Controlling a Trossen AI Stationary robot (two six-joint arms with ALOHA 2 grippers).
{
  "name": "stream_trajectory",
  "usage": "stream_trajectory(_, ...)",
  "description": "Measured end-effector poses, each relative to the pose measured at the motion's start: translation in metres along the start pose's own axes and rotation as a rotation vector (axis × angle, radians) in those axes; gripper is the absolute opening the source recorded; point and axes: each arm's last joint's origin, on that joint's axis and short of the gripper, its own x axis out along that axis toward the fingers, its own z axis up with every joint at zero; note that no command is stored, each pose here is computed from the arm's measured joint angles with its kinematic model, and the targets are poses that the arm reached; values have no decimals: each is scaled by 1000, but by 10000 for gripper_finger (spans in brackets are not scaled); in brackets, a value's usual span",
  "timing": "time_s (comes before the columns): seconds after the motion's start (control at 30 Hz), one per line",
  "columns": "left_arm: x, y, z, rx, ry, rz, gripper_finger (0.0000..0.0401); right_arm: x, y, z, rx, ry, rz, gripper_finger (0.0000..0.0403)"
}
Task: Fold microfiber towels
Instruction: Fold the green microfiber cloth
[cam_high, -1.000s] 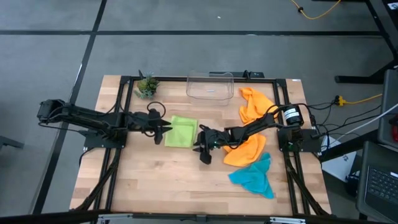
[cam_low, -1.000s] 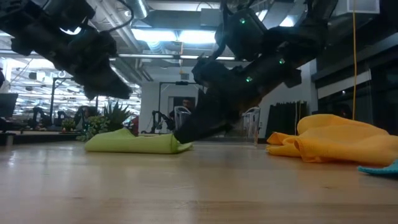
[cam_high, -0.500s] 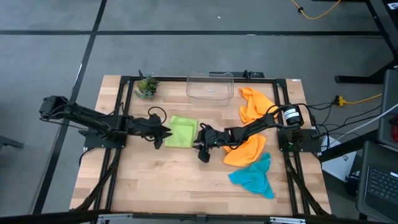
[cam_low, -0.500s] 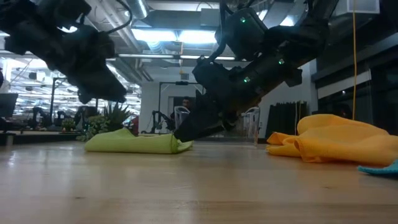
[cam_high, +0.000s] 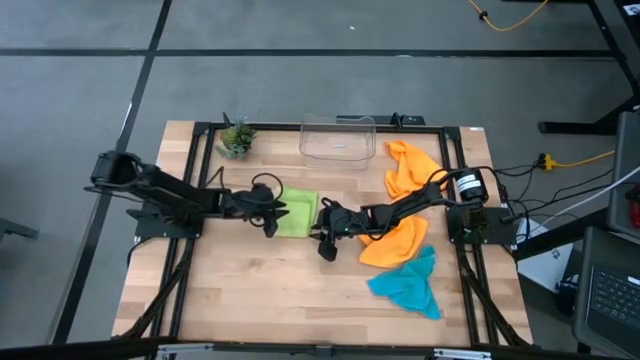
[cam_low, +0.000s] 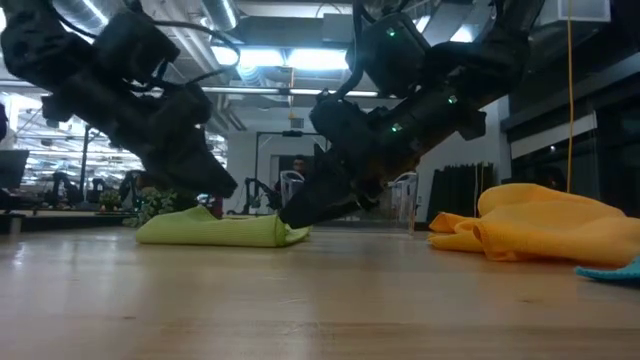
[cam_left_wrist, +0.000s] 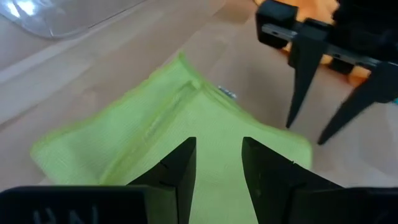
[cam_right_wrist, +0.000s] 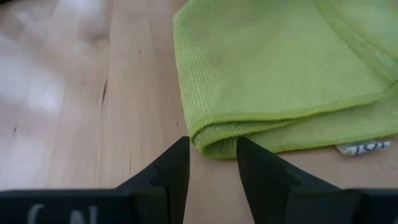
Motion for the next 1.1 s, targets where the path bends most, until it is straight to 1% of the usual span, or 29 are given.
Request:
stream_trajectory(0.07, 5, 1, -1, 1, 21, 5, 121, 0, 0, -1, -8, 6, -1, 135)
stream_trajectory(0.17, 14, -5, 1, 1, 54, -40, 121, 0, -3, 0, -24, -12, -38, 135)
stream_trajectory(0.23, 19, -13, 5, 8, 58, -69, 121, -1, -9, 4, -18, -38, -102, 135)
stream_trajectory(0.33, 28, -26, 10, 42, 70, -90, 121, -3, -22, 13, 7, -102, -254, 135)
stream_trajectory(0.4, 34, -33, 11, 61, 82, -97, 121, -3, -33, 16, 15, -118, -322, 135)
stream_trajectory(0.53, 44, -41, 10, 74, 93, -92, 121, -2, -51, 21, 45, -108, -327, 135)
stream_trajectory(0.63, 52, -41, 5, 85, 115, -63, 121, -2, -60, 24, 53, -115, -356, 135)
stream_trajectory(0.77, 61, -40, -2, 88, 145, -33, 121, -2, -73, 25, 33, -106, -388, 135)
stream_trajectory(0.9, 67, -42, -4, 91, 154, -29, 121, -2, -80, 27, 5, -94, -402, 135)
stream_trajectory(1.0, 70, -44, -3, 95, 153, -29, 121, -2, -82, 27, 6, -81, -368, 135)
stream_trajectory(1.1, 71, -46, 0, 94, 146, -44, 121, 0, -83, 24, -1, -63, -367, 135)
